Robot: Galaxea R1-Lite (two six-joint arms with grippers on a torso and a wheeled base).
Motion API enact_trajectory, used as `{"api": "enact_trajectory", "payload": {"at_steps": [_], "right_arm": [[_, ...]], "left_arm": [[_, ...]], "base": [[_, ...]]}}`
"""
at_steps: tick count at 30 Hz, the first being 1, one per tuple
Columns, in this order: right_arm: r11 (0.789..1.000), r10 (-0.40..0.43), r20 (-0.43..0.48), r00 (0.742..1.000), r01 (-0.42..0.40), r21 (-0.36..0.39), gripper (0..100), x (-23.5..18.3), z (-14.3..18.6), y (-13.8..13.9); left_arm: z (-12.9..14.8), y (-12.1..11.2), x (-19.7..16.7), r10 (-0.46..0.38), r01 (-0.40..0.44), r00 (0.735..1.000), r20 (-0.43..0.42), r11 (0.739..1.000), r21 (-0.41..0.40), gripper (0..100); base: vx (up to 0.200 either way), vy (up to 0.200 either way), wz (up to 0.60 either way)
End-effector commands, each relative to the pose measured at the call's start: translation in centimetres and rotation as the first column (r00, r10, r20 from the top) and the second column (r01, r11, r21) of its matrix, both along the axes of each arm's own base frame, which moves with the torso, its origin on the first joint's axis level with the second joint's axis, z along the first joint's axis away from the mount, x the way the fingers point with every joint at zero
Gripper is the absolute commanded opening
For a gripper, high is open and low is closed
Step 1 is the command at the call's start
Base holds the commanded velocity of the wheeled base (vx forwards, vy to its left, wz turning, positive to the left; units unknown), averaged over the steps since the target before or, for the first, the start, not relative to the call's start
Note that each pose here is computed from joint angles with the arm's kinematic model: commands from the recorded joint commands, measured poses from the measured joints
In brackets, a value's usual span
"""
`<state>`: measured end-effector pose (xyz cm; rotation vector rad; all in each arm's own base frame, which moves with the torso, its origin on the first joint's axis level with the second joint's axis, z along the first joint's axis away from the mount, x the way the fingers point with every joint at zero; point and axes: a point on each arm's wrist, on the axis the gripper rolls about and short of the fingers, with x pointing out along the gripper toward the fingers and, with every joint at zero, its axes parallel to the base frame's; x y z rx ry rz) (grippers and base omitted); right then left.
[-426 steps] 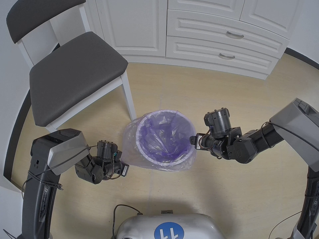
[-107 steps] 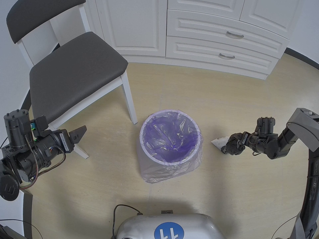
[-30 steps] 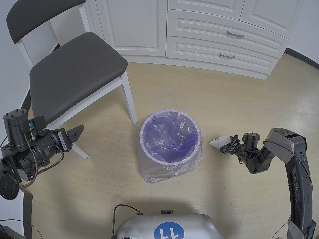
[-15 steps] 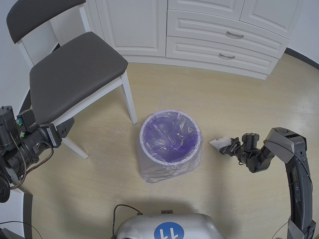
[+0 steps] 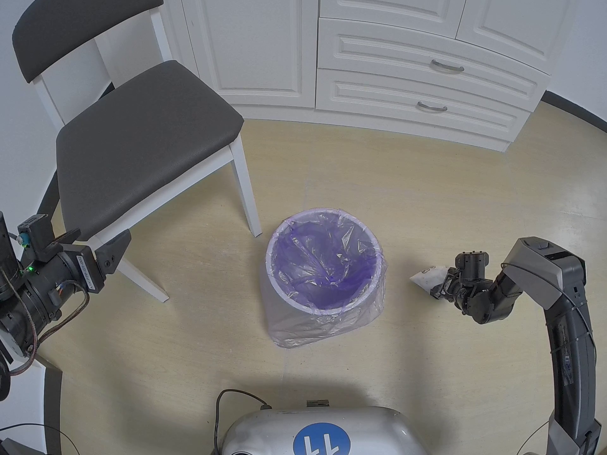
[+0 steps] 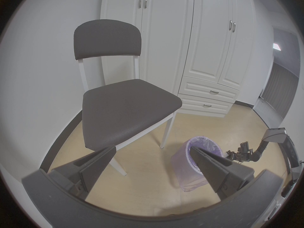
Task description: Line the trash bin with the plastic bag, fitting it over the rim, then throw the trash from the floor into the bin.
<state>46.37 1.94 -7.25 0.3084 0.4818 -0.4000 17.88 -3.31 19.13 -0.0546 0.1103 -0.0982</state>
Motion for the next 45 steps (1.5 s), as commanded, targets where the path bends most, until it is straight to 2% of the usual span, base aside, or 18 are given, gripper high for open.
{"api": "enact_trajectory", "payload": {"at_steps": [1,7,20,24,27,28,29,31,34,38,39,40,45], "right_arm": [[0.997,0.055,0.036,0.998,-0.053,-0.056,0,-2.5,3.9,1.6],[0.982,0.109,-0.017,0.994,-0.111,-0.152,0,-4.7,5.8,1.7],[0.953,0.162,-0.103,0.981,-0.183,-0.243,0,-7.2,6.7,1.7],[0.944,0.136,-0.085,0.987,-0.155,-0.291,0,-7.9,8.6,1.9],[0.926,0.114,-0.075,0.991,-0.133,-0.352,0,-9.2,10.5,2.4],[0.926,0.114,-0.075,0.991,-0.133,-0.352,0,-9.2,10.5,2.4],[0.914,0.122,-0.078,0.99,-0.142,-0.379,0,-10.3,11.6,2.8],[0.906,0.141,-0.075,0.987,-0.159,-0.393,0,-11.2,12.4,3.1],[0.882,0.185,-0.064,0.981,-0.194,-0.43,0,-13.2,14.1,3.7],[0.842,0.232,-0.051,0.971,-0.227,-0.49,0,-15.6,15.5,3.9],[0.842,0.232,-0.051,0.971,-0.227,-0.49,0,-15.6,15.5,3.9],[0.816,0.248,-0.052,0.967,-0.237,-0.526,0,-16.6,15.9,3.7],[0.757,0.286,-0.029,0.958,-0.245,-0.607,0,-18.8,16.6,3.3]], "left_arm": [[0.8,0.2,-0.9,-0.001,0.001,0.999,0.045,1.0,-0.005,100],[1.1,0.3,-1.6,-0.004,0.004,0.997,0.072,1.0,0.012,100],[1.2,0.5,-2.6,-0.009,0.005,0.995,0.097,0.999,0.043,100],[1.4,0.5,-2.8,-0.009,0.005,0.994,0.107,0.999,0.042,100],[1.4,0.5,-2.8,-0.008,0.003,0.994,0.107,0.999,0.042,100],[1.4,0.5,-2.8,-0.008,0.003,0.994,0.107,0.999,0.042,100],[1.4,0.5,-2.8,-0.009,0.005,0.994,0.107,0.999,0.042,100],[1.4,0.5,-2.8,-0.008,0.003,0.994,0.107,0.999,0.042,100],[1.4,0.5,-2.8,-0.008,0.003,0.994,0.107,0.999,0.042,100],[1.3,0.5,-2.8,-0.01,0.005,0.995,0.103,0.999,0.043,100],[1.3,0.5,-2.8,-0.01,0.005,0.995,0.103,0.999,0.043,100],[1.3,0.5,-2.7,-0.01,0.005,0.995,0.101,0.999,0.043,100],[1.1,0.5,-2.8,-0.01,0.005,0.995,0.095,0.999,0.045,100]], "base": [[0.0,0.0,0.0],[0.0,0.0,0.0],[0.0,0.0,0.0],[0.0,0.0,0.0],[0.0,0.0,0.0],[0.0,0.0,0.0],[0.0,0.0,0.0],[0.0,0.0,0.0],[0.0,0.0,0.0],[0.0,0.0,0.0],[0.0,0.0,0.0],[0.0,0.0,0.0],[0.0,0.0,0.0]]}}
